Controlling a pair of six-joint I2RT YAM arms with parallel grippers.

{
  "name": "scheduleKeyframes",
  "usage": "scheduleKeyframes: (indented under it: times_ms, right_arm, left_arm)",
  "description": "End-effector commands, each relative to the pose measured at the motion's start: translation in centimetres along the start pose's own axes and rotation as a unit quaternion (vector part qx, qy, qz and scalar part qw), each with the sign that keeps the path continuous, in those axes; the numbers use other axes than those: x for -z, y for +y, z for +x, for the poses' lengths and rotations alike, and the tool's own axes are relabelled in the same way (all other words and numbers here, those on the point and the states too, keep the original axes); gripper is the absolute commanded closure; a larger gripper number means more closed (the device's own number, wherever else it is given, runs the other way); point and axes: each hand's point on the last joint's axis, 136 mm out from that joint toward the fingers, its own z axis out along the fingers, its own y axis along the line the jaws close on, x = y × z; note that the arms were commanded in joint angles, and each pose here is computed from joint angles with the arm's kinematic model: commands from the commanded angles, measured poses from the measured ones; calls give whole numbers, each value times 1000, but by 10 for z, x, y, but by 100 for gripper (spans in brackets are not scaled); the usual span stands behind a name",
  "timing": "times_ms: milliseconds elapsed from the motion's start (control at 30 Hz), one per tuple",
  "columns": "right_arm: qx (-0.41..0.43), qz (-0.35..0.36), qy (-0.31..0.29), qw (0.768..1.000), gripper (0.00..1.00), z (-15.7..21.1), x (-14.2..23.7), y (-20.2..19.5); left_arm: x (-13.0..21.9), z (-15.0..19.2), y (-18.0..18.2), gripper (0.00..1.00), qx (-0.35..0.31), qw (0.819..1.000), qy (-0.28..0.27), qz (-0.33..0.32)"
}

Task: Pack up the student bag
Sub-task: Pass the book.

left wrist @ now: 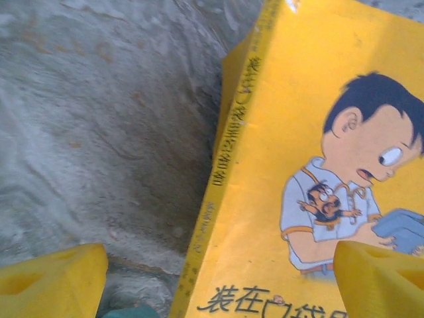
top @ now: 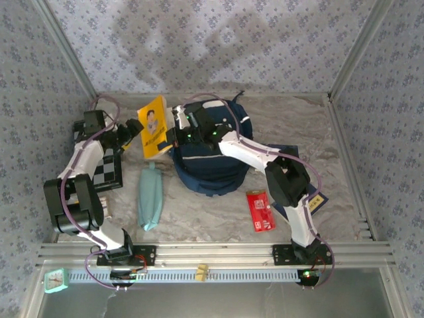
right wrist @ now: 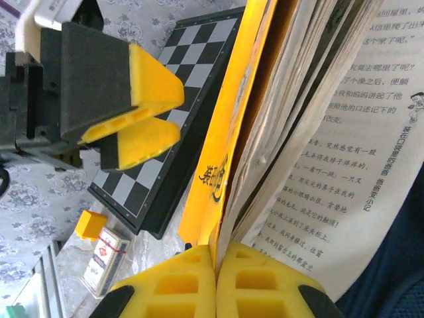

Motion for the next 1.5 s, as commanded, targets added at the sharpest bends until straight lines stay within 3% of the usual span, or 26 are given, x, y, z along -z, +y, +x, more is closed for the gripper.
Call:
scheduleKeyframes:
  times_ms: [0, 67, 200, 333, 567, 833, 1267, 1400, 1467]
  right_arm:
    - [25, -75, -89, 993, 100, -63, 36, 49]
    - [16, -79, -92, 992, 100, -65, 37, 45]
    - [8, -92, -94, 991, 100, -67, 39, 46]
    - [-1, -95, -93, 991, 100, -66, 38, 42]
    - [-30, -87, -93, 991, 100, -59, 36, 21]
    - [-55, -71, -80, 993, 100, -45, 27, -3]
    - [-57, -64, -70, 994, 100, -39, 18, -10]
    - [-59, -57, -66, 994, 93, -36, 16, -13]
    - [-58, -54, -65, 995, 83, -35, 16, -14]
  left_arm:
    - [-2, -1, -25, 10, -24, 997, 0, 78]
    - [-6, 2, -17, 10, -14, 998, 1, 65]
    - [-16, 10, -32, 8, -12, 993, 12, 117]
    - [-27, 18, -39, 5, -15, 992, 25, 125]
    - [-17, 19, -69, 6, -20, 982, 12, 188]
    - [7, 20, -92, 26, -41, 978, -7, 203]
    - [-8, 20, -76, 71, -18, 989, 11, 148]
    - [-6, 16, -72, 83, -19, 992, 5, 122]
    - [-4, 11, -68, 88, -24, 995, -1, 98]
